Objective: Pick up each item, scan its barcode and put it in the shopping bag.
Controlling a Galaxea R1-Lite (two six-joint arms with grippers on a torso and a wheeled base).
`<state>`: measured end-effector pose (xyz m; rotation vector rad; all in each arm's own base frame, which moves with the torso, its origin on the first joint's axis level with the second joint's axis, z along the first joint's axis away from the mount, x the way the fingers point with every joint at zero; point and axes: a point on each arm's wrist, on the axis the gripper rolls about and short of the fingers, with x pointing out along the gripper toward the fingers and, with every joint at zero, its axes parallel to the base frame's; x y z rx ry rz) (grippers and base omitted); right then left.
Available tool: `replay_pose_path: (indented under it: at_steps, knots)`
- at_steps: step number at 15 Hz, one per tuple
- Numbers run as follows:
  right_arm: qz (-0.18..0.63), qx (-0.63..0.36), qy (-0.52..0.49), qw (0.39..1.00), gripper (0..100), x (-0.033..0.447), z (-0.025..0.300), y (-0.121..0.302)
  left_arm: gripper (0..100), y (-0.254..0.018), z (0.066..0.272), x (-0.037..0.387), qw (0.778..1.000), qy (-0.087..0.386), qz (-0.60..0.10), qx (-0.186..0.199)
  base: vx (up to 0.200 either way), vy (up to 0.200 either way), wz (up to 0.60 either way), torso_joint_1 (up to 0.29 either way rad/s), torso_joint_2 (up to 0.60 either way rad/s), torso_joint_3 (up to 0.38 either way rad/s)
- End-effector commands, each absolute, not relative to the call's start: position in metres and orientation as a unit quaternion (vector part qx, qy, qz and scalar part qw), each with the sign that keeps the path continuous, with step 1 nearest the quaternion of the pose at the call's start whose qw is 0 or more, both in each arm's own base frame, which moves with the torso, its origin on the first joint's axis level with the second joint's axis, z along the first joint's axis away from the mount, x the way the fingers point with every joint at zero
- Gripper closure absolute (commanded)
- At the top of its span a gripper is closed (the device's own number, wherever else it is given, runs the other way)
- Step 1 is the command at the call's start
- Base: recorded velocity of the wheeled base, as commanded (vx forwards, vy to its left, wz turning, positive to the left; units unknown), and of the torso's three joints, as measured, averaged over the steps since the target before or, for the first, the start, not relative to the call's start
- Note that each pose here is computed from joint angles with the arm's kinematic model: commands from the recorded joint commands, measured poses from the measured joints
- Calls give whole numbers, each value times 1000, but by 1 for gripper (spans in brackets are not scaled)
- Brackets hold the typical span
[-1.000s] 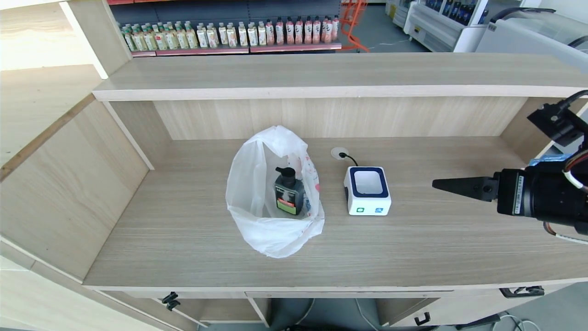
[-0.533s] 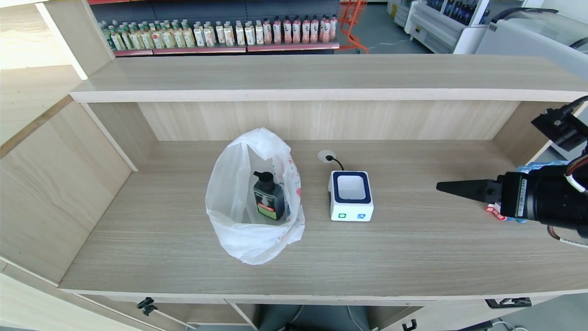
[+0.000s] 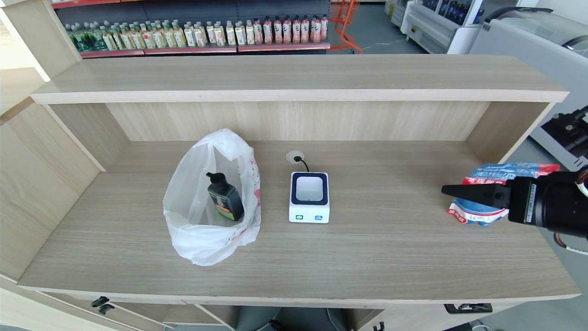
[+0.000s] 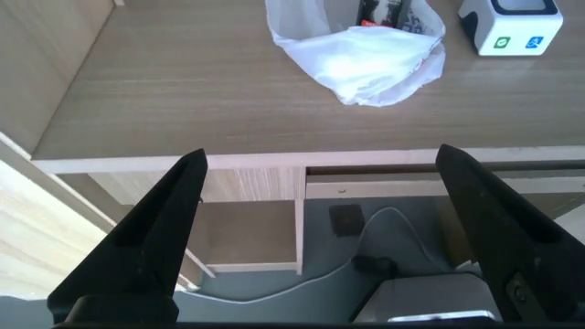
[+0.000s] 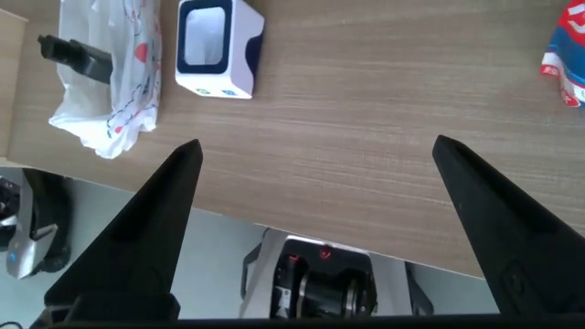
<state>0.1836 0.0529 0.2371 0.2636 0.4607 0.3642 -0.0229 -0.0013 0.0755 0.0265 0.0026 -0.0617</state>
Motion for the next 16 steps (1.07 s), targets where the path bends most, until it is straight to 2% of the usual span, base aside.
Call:
replay_pose_path:
  at_steps: [1, 3, 5, 7, 10, 16]
  knots:
    - [181, 131, 219, 950, 0, 179, 240, 52, 0, -1, 75, -23, 999, 2, -31, 13, 0, -200, 0, 2, -2, 7]
    - [173, 156, 215, 948, 0, 180, 245, 52, 0, -1, 75, -23, 999, 1, -31, 13, 0, -200, 0, 2, -2, 2]
    - [170, 265, 178, 932, 0, 182, 273, 54, 0, -1, 75, -23, 999, 1, -31, 13, 0, 0, 0, 0, 0, 0]
    - [138, 351, 181, 908, 0, 182, 281, 51, 0, -1, 75, -23, 999, 1, -31, 13, 0, 0, 0, 0, 0, 0]
    - [26, 370, 187, 910, 0, 203, 273, 47, 0, -1, 75, -23, 999, 2, -31, 13, 0, 0, 0, 0, 0, 0]
    - [-113, 402, 186, 889, 0, 245, 263, 13, 0, -1, 75, -23, 999, 1, -31, 13, 0, 0, 0, 0, 0, 0]
